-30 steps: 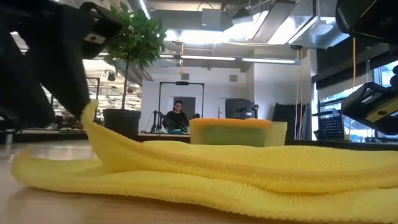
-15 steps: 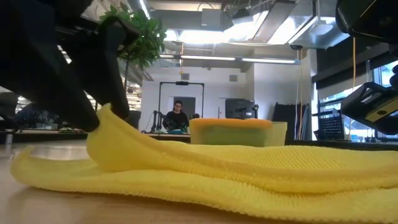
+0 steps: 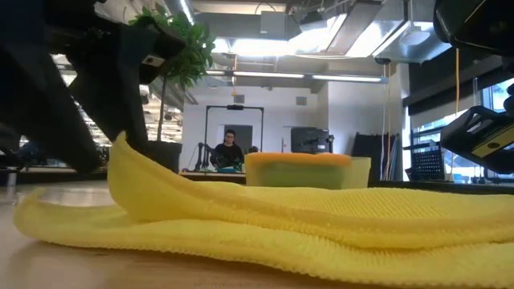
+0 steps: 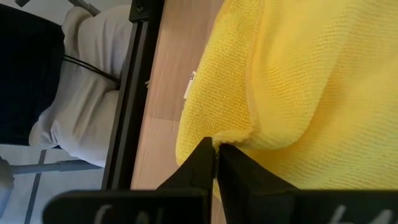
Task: Fold microfiber towels
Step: Fold the yellow microfiber towel
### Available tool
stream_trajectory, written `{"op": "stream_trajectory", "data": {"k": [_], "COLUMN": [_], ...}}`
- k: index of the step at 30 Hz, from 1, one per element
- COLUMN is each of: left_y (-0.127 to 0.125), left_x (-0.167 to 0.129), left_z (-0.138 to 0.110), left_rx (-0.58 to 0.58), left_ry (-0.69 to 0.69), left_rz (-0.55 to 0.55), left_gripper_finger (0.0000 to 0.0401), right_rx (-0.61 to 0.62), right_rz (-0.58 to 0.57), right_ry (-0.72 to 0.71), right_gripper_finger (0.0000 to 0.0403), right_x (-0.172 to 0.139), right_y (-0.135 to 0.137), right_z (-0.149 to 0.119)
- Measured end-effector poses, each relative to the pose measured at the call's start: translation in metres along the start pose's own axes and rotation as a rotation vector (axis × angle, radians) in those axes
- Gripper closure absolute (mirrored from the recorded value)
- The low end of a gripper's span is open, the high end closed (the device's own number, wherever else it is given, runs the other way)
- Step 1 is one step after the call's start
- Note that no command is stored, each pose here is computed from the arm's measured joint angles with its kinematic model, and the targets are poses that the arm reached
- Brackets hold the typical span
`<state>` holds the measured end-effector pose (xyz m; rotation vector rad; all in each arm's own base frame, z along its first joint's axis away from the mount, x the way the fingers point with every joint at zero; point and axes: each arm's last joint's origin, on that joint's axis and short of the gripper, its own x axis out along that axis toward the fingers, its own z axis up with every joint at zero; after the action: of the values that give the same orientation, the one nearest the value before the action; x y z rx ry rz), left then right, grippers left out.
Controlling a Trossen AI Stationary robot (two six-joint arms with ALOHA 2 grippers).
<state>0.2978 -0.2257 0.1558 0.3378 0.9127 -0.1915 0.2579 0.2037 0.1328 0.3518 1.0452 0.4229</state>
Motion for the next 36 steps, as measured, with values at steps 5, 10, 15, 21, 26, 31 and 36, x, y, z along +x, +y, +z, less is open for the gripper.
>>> {"op": "stream_trajectory", "data": {"k": [5,10,15,21,26,31,36], "left_y": [0.004,0.007,0.008,0.010,0.009,0.009,0.006], "left_x": [0.001,0.003,-0.004,-0.026,-0.037,-0.037,-0.037], "left_z": [0.001,0.001,-0.007,-0.006,-0.004,-0.008,-0.007], "left_rx": [0.040,0.075,0.125,0.114,0.129,0.121,0.084], "left_ry": [-0.001,0.005,0.077,0.073,0.050,0.085,0.077], "left_rz": [0.028,0.043,0.069,0.145,0.159,0.167,0.108], "left_gripper_finger": [0.0337,0.0394,0.0400,0.0401,0.0401,0.0401,0.0401], "right_rx": [0.000,0.000,0.025,0.017,-0.029,-0.033,-0.032], "right_rz": [0.003,0.005,0.016,0.048,0.123,0.138,0.136], "right_ry": [0.001,0.003,0.011,-0.007,-0.063,-0.079,-0.077], "right_gripper_finger": [0.0383,0.0382,0.0382,0.0382,0.0364,0.0323,0.0295], "right_x": [0.000,0.000,0.000,0.000,-0.001,-0.001,-0.001], "right_y": [0.000,0.000,0.001,0.003,0.009,0.011,0.011], "right_z": [0.000,0.000,0.000,0.002,0.008,0.010,0.010]}}
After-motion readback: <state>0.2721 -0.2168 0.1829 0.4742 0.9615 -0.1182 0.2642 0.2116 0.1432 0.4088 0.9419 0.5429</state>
